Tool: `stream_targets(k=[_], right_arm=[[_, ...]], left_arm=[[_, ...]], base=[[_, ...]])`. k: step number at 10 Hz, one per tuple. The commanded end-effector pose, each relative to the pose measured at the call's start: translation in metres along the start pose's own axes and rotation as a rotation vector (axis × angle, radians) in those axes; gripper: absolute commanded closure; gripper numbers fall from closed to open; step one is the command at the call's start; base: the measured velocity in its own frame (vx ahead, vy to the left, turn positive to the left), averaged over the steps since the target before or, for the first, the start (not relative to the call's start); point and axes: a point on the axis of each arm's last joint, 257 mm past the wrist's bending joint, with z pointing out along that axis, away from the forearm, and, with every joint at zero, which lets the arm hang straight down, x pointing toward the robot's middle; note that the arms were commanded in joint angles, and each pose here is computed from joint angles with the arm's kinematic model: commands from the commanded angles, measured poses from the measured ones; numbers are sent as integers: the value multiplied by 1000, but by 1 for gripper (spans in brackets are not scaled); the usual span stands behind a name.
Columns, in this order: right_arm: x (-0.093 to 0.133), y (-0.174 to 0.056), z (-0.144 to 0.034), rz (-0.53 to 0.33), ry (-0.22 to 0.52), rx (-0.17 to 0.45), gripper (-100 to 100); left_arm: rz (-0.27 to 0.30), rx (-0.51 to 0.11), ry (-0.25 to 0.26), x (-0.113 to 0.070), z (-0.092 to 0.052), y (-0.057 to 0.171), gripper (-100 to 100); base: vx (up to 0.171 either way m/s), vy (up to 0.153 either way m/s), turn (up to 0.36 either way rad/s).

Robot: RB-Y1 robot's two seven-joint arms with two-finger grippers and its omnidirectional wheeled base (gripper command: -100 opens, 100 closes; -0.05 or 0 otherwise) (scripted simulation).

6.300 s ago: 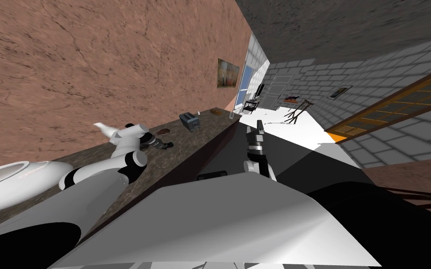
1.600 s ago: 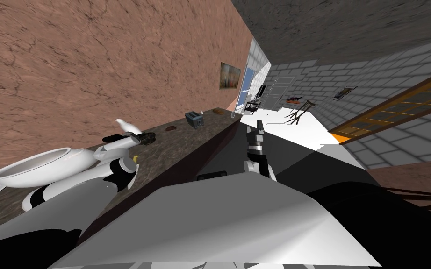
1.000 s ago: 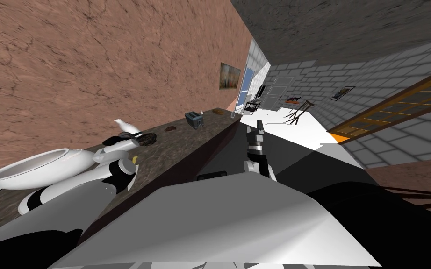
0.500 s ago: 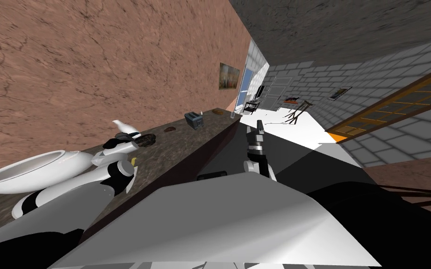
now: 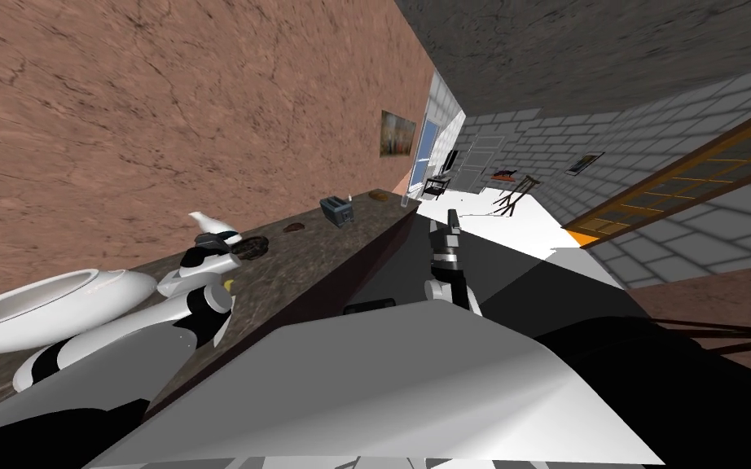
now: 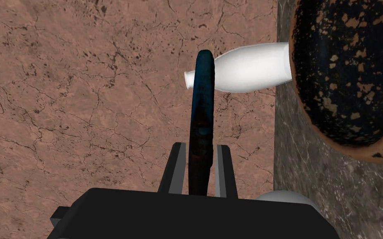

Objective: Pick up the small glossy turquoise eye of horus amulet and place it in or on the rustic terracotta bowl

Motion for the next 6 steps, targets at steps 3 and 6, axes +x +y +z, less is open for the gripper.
stream_targets(k=[3,6], right_arm=[[0,0,0,0,0,0,0],[0,0,0,0,0,0,0]], left_arm=[[60,43,-5,-7,-3,0,100],[102,70,-7,-10,-7,1,100]], base=[[37,12,-26],[40,9,-31]])
